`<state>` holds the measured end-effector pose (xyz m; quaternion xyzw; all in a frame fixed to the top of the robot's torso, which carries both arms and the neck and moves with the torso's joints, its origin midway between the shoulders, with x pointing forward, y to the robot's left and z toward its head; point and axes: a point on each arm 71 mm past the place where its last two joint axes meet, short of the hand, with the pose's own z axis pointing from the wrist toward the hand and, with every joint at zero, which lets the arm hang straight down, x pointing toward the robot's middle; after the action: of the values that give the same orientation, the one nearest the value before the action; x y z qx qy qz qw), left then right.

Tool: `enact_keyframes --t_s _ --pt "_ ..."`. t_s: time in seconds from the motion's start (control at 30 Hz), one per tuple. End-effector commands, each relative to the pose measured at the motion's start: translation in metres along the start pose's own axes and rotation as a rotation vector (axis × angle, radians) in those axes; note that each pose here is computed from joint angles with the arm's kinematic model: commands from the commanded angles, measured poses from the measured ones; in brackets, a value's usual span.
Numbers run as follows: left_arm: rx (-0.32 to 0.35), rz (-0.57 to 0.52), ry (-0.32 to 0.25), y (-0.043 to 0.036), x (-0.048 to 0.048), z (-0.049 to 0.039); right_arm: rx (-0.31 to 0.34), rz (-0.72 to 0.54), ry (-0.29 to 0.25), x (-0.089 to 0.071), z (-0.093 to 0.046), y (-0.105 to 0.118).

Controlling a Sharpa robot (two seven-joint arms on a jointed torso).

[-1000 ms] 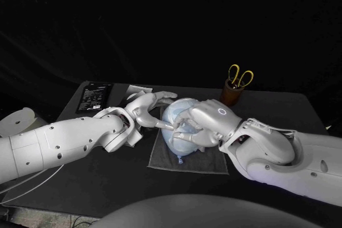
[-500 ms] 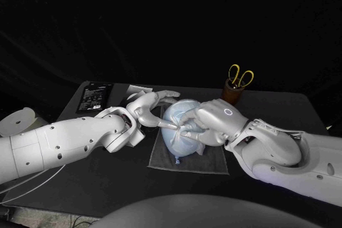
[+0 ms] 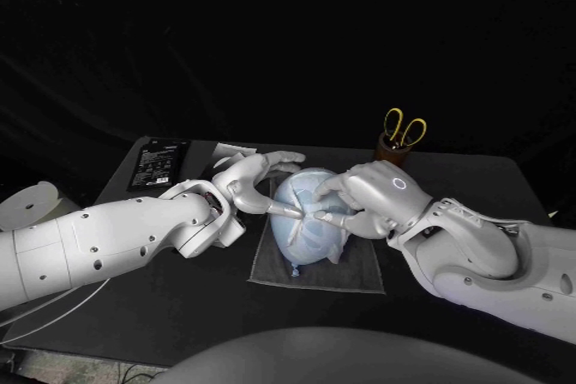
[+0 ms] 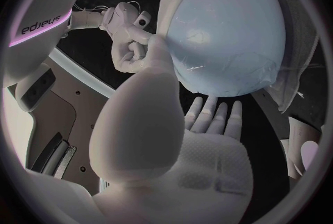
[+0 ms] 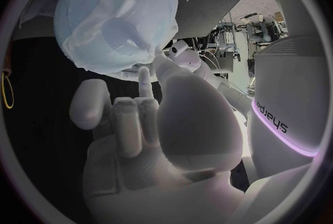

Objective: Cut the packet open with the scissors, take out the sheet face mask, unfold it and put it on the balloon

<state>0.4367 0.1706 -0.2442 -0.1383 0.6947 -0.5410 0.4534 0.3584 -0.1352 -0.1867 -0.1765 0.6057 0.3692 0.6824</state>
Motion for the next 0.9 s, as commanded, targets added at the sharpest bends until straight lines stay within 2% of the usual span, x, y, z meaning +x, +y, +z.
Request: enact_keyframes --t_s 0.03,0.43,0.9 --pt "0.032 -0.009 0.013 -0.0059 0.0027 0.0015 0.005 -0.008 -0.022 -0.001 0.000 -0.003" --pt "0.032 -0.004 0.017 -0.0078 0.0061 0.0070 0.023 0.008 -0.020 0.001 0.003 -0.007" --pt "0.043 0.011 0.028 -0.0129 0.0121 0.0119 0.083 0.079 -0.144 -0.009 0.013 -0.009"
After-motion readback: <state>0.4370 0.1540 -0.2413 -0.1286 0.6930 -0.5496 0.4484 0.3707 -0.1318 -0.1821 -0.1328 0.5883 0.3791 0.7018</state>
